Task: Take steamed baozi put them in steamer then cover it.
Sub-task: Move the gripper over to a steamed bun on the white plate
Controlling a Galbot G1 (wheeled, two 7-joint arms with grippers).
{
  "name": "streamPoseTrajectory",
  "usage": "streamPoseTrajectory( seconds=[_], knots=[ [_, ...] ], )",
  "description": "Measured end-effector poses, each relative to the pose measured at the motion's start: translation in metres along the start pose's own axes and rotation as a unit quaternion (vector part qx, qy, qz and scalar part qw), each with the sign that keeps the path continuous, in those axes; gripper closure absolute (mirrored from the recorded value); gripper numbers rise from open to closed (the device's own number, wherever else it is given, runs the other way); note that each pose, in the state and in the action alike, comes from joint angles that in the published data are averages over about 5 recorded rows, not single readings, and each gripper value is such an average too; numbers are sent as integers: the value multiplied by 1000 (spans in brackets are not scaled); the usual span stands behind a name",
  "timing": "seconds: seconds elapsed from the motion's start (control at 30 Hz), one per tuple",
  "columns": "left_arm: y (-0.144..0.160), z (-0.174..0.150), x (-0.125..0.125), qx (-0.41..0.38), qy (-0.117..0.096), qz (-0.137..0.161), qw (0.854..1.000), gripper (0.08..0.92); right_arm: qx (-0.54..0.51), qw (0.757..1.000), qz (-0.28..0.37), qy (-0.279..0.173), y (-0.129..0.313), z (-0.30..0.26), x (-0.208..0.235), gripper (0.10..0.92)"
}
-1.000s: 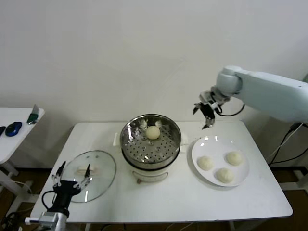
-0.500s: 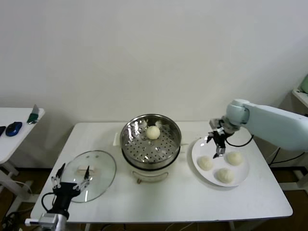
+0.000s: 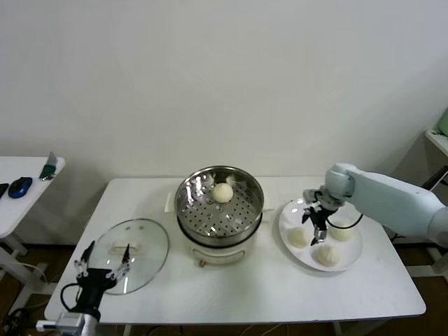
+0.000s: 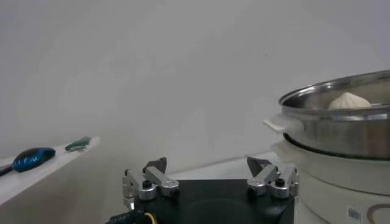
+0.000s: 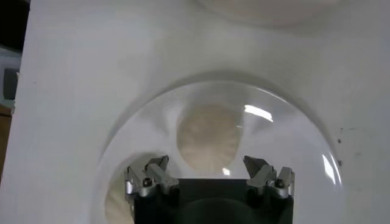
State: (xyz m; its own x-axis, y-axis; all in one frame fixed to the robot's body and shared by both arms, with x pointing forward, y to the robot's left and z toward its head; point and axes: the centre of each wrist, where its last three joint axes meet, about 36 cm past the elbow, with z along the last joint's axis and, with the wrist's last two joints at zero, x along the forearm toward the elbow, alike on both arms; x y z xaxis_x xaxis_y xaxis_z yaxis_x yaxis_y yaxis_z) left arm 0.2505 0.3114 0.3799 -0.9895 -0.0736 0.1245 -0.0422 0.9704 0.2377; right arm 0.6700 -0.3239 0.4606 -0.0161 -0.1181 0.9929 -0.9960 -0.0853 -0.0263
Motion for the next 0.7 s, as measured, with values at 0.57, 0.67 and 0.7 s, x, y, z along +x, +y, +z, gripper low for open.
streamPoseTrajectory(
  seconds=[0.57,0.67,0.7],
  knots=[
    [-1,1,1,4,3,-3,1000,177,-3,1000,-9,-5,-6,-1,-15,237],
    [-1,1,1,4,3,-3,1000,177,-3,1000,-10,-7,-6,-3,-16,268],
    [-1,1,1,4,3,-3,1000,177,-3,1000,-10,-8,-6,-3,-16,275]
  ],
)
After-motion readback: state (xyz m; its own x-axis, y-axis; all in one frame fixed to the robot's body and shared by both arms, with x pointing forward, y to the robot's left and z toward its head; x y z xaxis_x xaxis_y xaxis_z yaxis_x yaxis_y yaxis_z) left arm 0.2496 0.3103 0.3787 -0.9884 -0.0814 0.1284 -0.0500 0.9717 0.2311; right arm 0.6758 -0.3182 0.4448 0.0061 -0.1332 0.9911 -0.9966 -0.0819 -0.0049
